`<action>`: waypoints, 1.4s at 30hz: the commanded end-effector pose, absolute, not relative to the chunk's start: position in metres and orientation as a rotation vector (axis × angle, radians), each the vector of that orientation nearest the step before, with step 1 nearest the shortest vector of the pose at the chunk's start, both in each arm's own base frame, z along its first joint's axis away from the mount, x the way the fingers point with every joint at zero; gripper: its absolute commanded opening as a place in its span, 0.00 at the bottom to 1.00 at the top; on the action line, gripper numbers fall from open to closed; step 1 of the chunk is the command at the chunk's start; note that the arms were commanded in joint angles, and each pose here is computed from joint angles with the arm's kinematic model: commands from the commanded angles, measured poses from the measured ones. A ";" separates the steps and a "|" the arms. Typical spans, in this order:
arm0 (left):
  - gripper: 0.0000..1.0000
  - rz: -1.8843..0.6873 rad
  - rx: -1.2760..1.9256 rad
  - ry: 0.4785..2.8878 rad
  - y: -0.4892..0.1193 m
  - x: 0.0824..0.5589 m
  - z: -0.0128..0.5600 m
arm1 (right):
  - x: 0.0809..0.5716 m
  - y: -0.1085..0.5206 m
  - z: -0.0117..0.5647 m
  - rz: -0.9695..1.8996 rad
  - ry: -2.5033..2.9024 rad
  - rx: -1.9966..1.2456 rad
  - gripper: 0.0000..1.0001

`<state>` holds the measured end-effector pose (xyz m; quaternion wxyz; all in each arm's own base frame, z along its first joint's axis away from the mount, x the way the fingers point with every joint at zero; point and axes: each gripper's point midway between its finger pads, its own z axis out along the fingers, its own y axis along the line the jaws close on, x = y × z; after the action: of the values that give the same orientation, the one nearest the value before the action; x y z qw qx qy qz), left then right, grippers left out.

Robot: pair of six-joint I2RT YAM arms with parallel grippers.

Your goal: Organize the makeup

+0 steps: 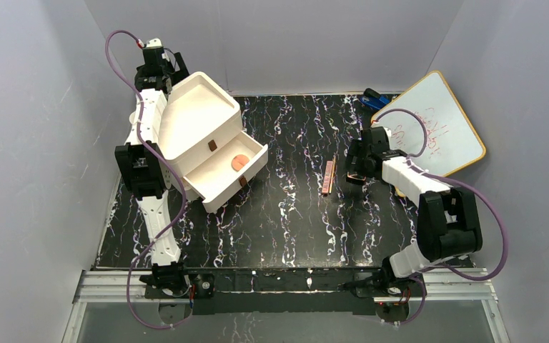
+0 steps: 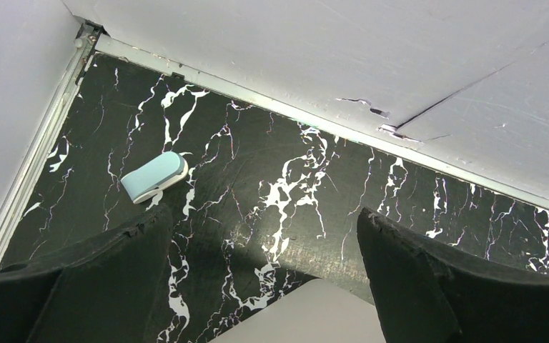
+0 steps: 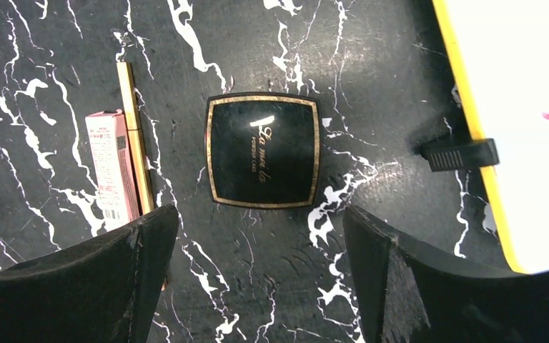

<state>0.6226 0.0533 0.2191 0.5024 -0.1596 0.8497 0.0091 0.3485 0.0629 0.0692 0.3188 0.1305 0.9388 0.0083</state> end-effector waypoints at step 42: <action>0.98 0.008 -0.339 2.043 0.043 0.622 0.234 | 0.441 0.199 0.212 0.027 2.176 -0.050 0.29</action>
<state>0.6227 0.0515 0.2188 0.5021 -0.1547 0.8508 0.0089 0.4389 0.1627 0.1435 0.4044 0.0190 0.9143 -0.0112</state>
